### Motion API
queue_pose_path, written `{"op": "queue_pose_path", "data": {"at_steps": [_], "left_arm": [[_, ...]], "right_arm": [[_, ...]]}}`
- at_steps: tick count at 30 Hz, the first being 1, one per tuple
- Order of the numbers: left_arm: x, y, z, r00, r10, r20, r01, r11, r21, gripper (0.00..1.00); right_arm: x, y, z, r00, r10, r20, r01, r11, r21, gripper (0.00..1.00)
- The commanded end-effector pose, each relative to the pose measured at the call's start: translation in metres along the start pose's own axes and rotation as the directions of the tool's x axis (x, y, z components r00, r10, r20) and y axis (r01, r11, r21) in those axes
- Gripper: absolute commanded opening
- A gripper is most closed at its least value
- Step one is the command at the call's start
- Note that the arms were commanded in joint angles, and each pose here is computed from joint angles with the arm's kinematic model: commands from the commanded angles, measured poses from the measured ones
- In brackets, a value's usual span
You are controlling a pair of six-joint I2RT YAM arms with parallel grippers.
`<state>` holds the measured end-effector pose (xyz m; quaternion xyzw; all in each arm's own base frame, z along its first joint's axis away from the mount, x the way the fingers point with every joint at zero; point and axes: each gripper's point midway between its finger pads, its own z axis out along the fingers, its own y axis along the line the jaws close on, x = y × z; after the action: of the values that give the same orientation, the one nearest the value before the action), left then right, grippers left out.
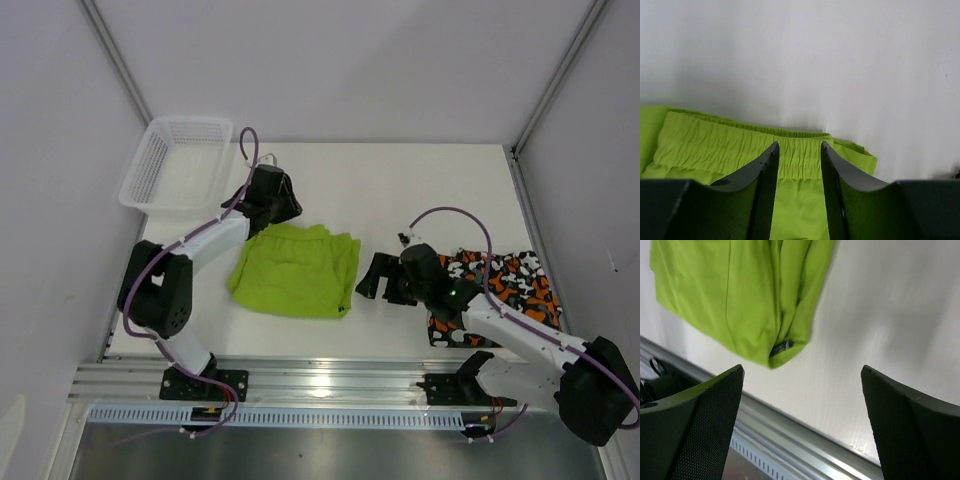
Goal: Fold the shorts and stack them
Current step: Neatly place the folded shorts to the corner
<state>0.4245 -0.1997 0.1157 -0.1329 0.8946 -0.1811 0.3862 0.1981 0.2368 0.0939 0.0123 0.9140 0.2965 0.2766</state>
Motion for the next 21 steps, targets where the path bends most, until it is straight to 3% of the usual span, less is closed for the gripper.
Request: {"op": "queue_pose_path", "data": {"at_steps": [1, 4, 5, 7, 8, 10, 13, 19, 20, 21], "left_arm": [[-0.031, -0.001, -0.05, 0.998, 0.06, 0.034, -0.06, 0.998, -0.003, 0.43], [-0.029, 0.009, -0.076, 0.997, 0.069, 0.022, -0.07, 0.997, 0.018, 0.43], [-0.008, 0.025, -0.076, 0.997, 0.071, -0.025, -0.071, 0.998, 0.001, 0.43], [-0.01, 0.036, -0.091, 0.999, 0.045, 0.004, -0.045, 0.999, 0.004, 0.43], [0.014, 0.057, -0.089, 0.999, 0.035, -0.041, -0.036, 0.999, -0.035, 0.44], [0.004, 0.071, -0.097, 1.0, -0.018, 0.022, 0.019, 0.999, -0.043, 0.44], [0.036, 0.114, -0.095, 0.994, -0.105, -0.005, 0.104, 0.988, -0.11, 0.45], [0.05, 0.145, -0.095, 0.985, -0.17, 0.041, 0.175, 0.974, -0.147, 0.47], [0.047, 0.144, -0.095, 0.983, -0.174, 0.056, 0.18, 0.975, -0.132, 0.49], [0.054, 0.153, -0.094, 0.98, -0.191, 0.048, 0.196, 0.97, -0.145, 0.56]], "right_arm": [[-0.023, -0.017, -0.009, 0.999, 0.003, 0.041, -0.004, 1.0, 0.031, 0.99], [-0.03, -0.02, 0.006, 0.999, -0.026, -0.024, 0.026, 1.0, 0.009, 0.99], [-0.032, -0.014, 0.009, 0.999, -0.029, -0.044, 0.028, 0.999, -0.019, 0.99], [-0.035, -0.007, 0.019, 0.998, -0.032, -0.058, 0.028, 0.997, -0.073, 0.99], [-0.033, -0.012, 0.029, 0.997, -0.016, -0.079, 0.012, 0.998, -0.06, 1.0], [-0.036, -0.002, 0.039, 0.997, -0.004, -0.082, -0.005, 0.995, -0.101, 0.99], [-0.037, 0.003, 0.056, 0.995, 0.015, -0.101, -0.029, 0.99, -0.138, 1.0], [-0.042, 0.019, 0.085, 0.992, 0.034, -0.121, -0.062, 0.971, -0.231, 0.99], [-0.046, 0.026, 0.088, 0.993, 0.041, -0.11, -0.069, 0.963, -0.261, 0.99], [-0.042, 0.026, 0.093, 0.99, 0.046, -0.132, -0.08, 0.959, -0.271, 0.99]]}}
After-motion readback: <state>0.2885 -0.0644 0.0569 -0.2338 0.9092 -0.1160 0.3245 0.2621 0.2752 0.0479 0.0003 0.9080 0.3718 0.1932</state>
